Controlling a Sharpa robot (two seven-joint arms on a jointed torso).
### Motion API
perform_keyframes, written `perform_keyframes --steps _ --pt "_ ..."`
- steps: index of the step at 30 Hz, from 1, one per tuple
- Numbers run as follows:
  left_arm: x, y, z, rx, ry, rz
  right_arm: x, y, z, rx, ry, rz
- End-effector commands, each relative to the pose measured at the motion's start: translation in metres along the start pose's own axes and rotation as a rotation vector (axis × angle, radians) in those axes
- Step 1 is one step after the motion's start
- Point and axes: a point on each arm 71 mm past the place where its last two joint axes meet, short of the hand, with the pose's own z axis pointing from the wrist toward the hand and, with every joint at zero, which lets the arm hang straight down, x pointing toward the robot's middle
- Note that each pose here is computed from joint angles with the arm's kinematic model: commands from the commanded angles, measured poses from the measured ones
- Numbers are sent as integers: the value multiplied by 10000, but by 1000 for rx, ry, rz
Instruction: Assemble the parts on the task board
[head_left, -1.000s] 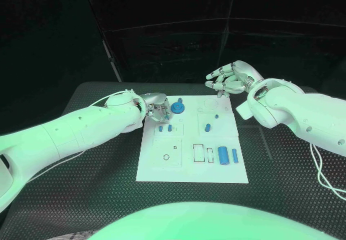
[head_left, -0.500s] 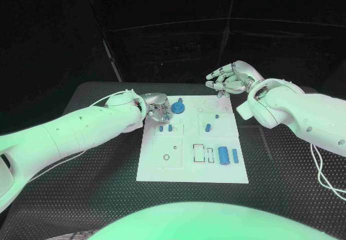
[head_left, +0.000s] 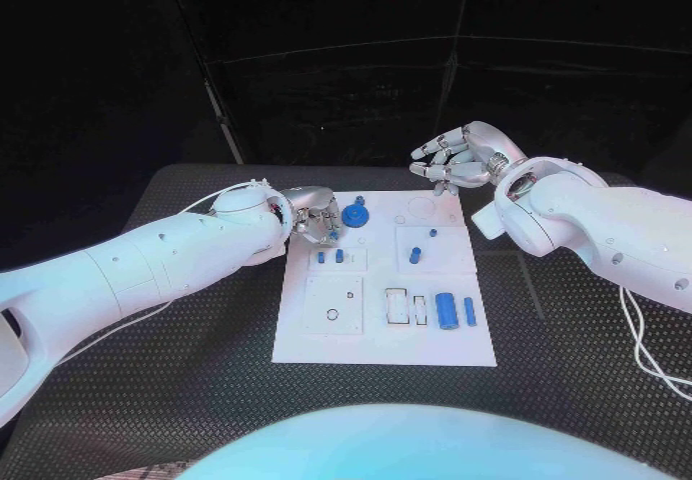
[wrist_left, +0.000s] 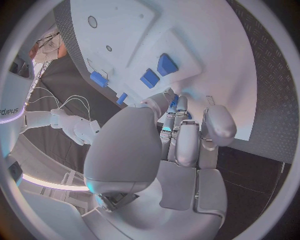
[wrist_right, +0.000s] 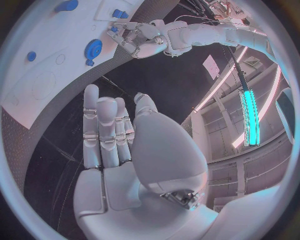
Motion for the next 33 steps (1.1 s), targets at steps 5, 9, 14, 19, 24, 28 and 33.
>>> perform_keyframes --steps 5,9,14,19,24,28,33 --pt "24 -23 7 10 19 -10 -1 18 2 -12 4 -1" --pt "24 -20 5 9 18 -11 -3 15 2 -11 4 -1" --pt "19 -16 0 10 7 -11 -6 9 2 -9 3 -1" --pt "17 -10 -8 11 -3 -12 -11 4 2 -7 2 -2" --pt "17 -1 -20 12 -13 -13 -17 -2 0 -6 1 -3" --pt "19 11 -31 9 -17 -14 -25 -10 -1 -3 -1 -3" --pt "19 41 -49 2 -18 -14 -37 -26 -2 3 -2 -7"
